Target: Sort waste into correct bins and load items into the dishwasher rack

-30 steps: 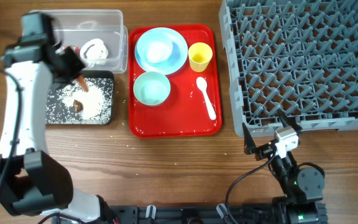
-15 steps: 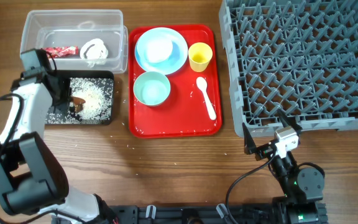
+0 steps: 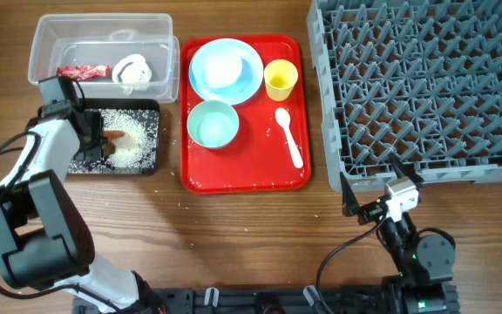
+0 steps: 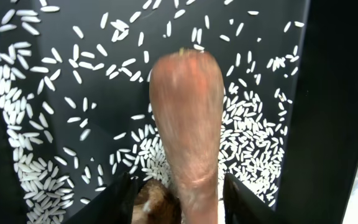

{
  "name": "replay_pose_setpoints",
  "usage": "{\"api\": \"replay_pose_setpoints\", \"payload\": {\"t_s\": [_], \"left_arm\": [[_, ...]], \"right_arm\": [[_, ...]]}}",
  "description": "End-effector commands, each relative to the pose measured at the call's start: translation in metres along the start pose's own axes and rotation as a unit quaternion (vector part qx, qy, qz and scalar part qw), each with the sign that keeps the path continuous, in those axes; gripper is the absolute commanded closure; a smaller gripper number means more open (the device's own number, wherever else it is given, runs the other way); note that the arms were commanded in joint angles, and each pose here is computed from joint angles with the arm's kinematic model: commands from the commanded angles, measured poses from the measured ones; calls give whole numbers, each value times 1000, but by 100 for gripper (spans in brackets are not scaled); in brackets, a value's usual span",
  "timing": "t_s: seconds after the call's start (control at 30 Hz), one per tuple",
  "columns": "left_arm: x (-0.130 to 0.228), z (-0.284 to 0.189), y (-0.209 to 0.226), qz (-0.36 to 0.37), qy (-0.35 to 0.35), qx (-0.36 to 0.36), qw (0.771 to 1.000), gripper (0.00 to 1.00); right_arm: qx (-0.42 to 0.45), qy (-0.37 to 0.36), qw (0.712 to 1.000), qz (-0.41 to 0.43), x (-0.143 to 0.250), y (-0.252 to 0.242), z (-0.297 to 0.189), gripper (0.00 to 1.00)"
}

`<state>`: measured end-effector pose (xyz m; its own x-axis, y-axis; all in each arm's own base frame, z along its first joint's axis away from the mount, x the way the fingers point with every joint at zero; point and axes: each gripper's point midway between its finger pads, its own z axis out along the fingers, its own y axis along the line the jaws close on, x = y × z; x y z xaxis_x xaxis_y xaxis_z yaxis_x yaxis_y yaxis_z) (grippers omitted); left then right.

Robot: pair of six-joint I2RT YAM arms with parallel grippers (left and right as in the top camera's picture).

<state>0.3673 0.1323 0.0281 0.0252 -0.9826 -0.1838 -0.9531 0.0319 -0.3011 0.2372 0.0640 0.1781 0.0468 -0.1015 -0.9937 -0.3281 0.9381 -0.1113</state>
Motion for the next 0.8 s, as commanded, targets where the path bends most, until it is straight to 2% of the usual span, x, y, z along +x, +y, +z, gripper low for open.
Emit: {"api": "replay_pose_setpoints", "payload": {"t_s": [0.0, 0.2, 0.3, 0.33, 0.43, 0.5, 0.53, 0.6, 0.63, 0.67, 0.77], "left_arm": [[-4, -4, -1, 31, -12, 3, 999, 48], [-5, -57, -24, 109, -11, 77, 991, 39], [8, -96, -38, 194, 10, 143, 970, 35], [17, -108, -44, 231, 25, 171, 958, 35], [60, -150, -58, 367, 76, 271, 887, 29], [87, -168, -60, 422, 100, 310, 846, 25], [103, -175, -60, 449, 109, 321, 827, 23], [127, -181, -57, 483, 122, 326, 803, 21], [154, -186, -52, 525, 136, 331, 772, 19], [168, -188, -51, 546, 140, 335, 755, 18], [195, -193, -49, 585, 132, 337, 726, 13]], "right_arm": [[-4, -6, 1000, 1, -3, 1, -1, 0], [-4, -6, 1000, 1, -3, 1, -1, 0], [-4, -6, 1000, 1, -3, 1, -1, 0], [-4, -6, 1000, 1, -3, 1, -1, 0], [-4, -6, 1000, 1, -3, 1, -1, 0], [-4, -6, 1000, 1, -3, 1, -1, 0], [-4, -6, 1000, 1, -3, 1, -1, 0], [-4, -6, 1000, 1, -3, 1, -1, 0], [-4, -6, 1000, 0, -3, 1, -1, 0], [-4, -6, 1000, 0, -3, 1, -1, 0], [-4, -6, 1000, 1, -3, 1, -1, 0]]}}
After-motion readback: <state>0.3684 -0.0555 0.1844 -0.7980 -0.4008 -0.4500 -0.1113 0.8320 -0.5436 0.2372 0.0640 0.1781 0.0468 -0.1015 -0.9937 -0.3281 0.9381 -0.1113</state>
